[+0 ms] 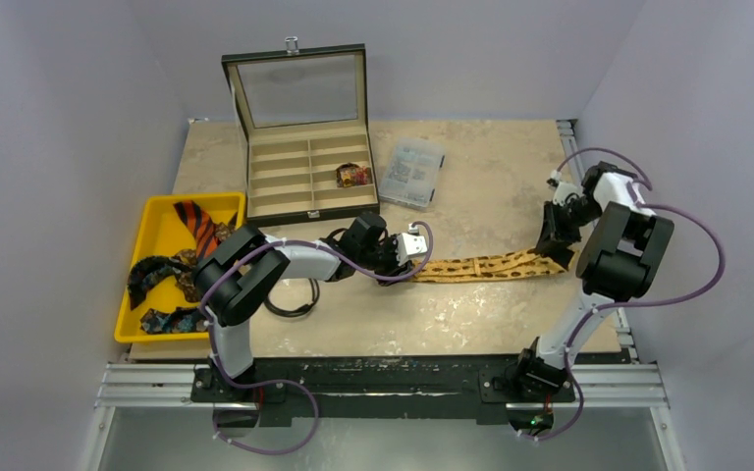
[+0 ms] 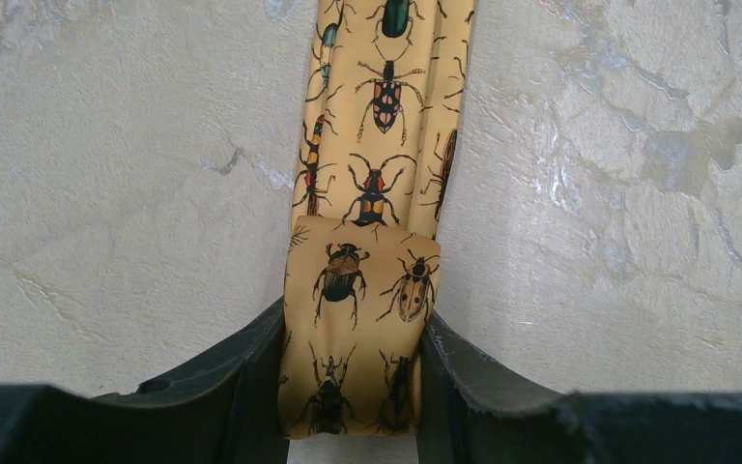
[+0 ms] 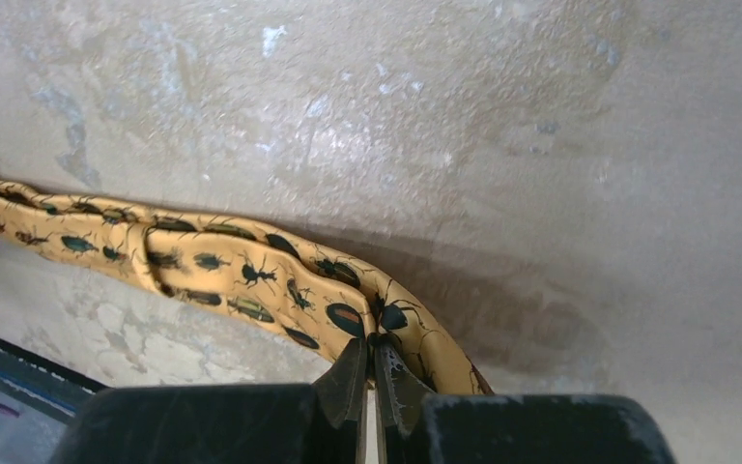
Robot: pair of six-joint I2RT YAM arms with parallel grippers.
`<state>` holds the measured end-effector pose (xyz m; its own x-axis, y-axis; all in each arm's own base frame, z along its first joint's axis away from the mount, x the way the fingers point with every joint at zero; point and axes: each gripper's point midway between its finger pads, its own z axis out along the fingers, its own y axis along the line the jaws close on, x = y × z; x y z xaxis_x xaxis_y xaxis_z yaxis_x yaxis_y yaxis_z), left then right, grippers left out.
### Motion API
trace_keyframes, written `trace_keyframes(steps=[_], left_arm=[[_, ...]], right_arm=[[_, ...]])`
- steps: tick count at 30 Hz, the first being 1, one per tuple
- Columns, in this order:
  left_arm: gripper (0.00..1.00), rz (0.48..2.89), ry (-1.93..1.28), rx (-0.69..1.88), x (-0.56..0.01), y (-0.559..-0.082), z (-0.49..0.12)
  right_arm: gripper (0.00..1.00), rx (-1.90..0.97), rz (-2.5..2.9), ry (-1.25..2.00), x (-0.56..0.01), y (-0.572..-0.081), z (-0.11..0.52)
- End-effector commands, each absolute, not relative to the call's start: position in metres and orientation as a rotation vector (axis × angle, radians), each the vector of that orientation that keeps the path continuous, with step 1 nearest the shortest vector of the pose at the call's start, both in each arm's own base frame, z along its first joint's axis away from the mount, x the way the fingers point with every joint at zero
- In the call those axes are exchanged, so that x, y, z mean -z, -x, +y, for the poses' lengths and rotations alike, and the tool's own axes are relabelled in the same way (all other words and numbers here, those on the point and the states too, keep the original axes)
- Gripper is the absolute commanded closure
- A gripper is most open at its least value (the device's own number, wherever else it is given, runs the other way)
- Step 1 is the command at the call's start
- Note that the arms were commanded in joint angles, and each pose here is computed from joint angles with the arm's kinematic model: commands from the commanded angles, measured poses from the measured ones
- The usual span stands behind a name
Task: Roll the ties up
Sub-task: Roll the tie at the center of the board.
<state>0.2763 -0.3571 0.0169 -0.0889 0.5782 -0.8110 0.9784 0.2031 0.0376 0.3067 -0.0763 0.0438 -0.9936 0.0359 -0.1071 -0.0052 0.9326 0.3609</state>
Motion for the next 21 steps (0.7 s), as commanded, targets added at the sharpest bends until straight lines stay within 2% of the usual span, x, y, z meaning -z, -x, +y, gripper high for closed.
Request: trace_keyframes(steps=[1,4,7,8,10,15,21], left_arm=[[0.82,2.038,-1.538,0.559,0.047,-0.255,-0.306],[0.82,2.039,-1.539,0.56,0.047,-0.255,-0.306],[0.82,2.038,-1.536,0.561,0.046,-0.255,-0.307],[0.82,2.038,-1.534,0.562,0.046,-0.256,-0.307],[0.82,2.04,-1.531,0.563,0.046,-0.256,-0.308],[0.82,2.043,-1.525,0.559,0.046,-0.257,-0.308],[0.82,2.044,-1.521,0.558,0.046,-0.257,-0.308]], right_arm=[[1.0,-0.458,2.96,0.024,-0.073,-0.299,-0.086],[1.0,-0.42,2.975,0.005,-0.066,-0.297,-0.092],[0.88,-0.443,2.965,-0.019,-0.062,-0.301,-0.09],[0.89,-0.448,2.963,-0.027,-0.06,-0.303,-0.09],[1.0,-0.452,2.959,-0.043,-0.058,-0.307,-0.091],[1.0,-0.458,2.955,-0.039,-0.06,-0.31,-0.091],[1.0,-0.401,3.023,-0.021,-0.049,-0.289,-0.095]])
